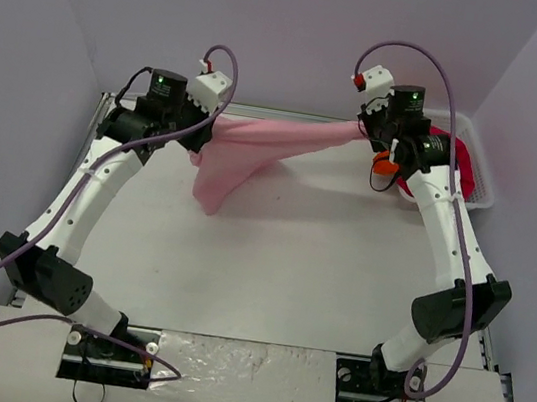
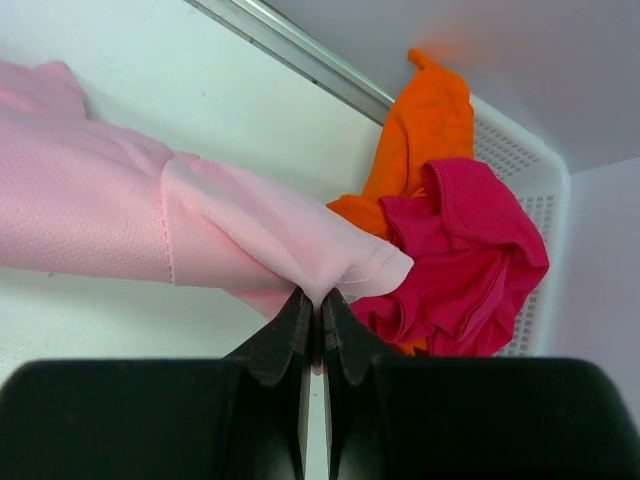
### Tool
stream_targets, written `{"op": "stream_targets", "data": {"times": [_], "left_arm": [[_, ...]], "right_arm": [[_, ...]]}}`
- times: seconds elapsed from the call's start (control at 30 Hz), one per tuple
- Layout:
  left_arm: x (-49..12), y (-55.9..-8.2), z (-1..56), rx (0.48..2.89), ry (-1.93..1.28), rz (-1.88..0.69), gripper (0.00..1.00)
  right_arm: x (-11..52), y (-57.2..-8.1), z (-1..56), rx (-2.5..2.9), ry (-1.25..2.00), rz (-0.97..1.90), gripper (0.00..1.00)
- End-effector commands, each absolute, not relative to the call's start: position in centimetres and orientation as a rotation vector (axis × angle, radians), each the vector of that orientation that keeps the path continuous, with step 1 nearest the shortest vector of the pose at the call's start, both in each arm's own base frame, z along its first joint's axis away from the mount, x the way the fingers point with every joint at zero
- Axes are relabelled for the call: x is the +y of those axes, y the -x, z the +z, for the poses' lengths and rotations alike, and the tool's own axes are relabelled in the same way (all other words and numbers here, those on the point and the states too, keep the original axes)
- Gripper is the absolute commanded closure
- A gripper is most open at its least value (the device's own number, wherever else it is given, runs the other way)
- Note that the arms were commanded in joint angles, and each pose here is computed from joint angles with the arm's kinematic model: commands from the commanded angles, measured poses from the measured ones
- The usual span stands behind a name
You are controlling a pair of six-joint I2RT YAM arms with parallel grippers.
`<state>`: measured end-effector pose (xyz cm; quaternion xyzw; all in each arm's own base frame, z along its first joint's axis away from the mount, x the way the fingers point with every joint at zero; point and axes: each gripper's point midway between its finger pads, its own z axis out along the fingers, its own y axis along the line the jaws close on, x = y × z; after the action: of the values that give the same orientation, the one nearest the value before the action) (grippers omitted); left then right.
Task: Fold and stack the t-shirts
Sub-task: Flatten out the tshirt
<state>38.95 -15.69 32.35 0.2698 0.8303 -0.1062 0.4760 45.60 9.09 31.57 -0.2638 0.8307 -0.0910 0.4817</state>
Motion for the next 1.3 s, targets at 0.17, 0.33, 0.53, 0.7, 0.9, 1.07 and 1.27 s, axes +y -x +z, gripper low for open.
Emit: {"op": "stream_targets", "data": {"times": [0.17,0.33,0.53,0.7,0.9,1.07,1.27], "left_arm": [[-14.6,-32.4,25.5,2.173,-0.859,-0.317,0.37],[-15.6,-29.5,25.4,2.13,-0.994,-0.438,0.17],[-15.7,-30.9,25.1,2.15,-0.934,-0.417,0.17],[-16.1,-32.6,22.8,2.211,-0.914,-0.416,0.18],[-16.3,-33.4,21.9,2.233,-0.915,-0.419,0.19],[-15.8,-34.3,21.5,2.247,-0.857,-0.37,0.21],[-13.1,-35.6,21.6,2.281,-0.629,-0.377,0.27]], "right_arm": [[7.7,-42.1,28.7,2.094,0.683,-0.227,1.0],[7.9,-41.1,26.9,2.13,0.712,-0.197,1.0],[7.9,-40.5,24.7,2.181,0.732,-0.188,1.0],[7.6,-39.9,22.4,2.239,0.747,-0.201,0.63],[7.2,-40.5,23.2,2.229,0.709,-0.226,0.21],[12.5,-39.9,23.2,2.171,0.883,0.077,0.24],[19.3,-38.6,18.9,2.182,1.131,0.405,0.25]]}}
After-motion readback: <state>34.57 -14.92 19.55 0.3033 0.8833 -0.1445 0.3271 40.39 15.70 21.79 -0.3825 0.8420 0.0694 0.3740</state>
